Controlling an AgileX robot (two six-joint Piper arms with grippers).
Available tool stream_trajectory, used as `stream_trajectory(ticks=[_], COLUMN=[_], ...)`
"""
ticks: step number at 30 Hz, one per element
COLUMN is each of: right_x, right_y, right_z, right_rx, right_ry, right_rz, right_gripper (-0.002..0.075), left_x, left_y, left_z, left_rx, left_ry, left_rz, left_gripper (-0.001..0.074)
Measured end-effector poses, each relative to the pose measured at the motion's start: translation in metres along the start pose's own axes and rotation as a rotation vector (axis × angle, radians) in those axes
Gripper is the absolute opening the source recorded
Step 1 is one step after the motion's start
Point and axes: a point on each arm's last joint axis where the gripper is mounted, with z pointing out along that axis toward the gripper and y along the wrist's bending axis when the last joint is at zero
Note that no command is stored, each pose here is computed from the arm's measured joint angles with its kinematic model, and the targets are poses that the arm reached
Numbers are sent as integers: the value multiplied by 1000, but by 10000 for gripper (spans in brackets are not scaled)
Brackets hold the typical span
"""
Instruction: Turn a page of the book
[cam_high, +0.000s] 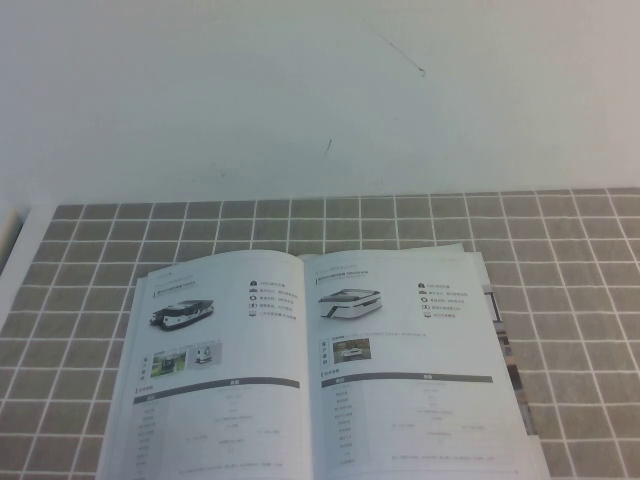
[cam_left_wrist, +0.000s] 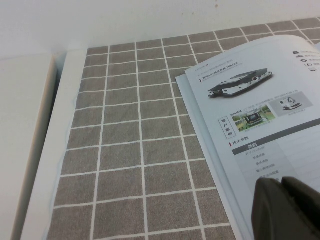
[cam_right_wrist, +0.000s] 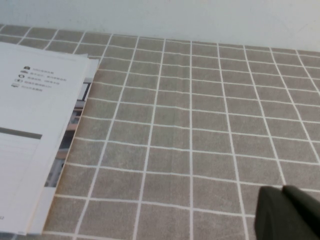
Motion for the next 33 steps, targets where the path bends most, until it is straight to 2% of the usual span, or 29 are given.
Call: stream_trajectory(ticks=[11, 33], right_x=[0, -2], right_y=[-2, -4], right_z=[0, 1], right_rx=[21, 43], right_ry=[5, -37], right_rz=[-91, -153], right_gripper=[-3, -3], left_x=[0, 0], left_y=[0, 0], left_z=[0, 0], left_rx=[0, 0], left_ry=[0, 0], left_rz=[0, 0], left_gripper=[-4, -4])
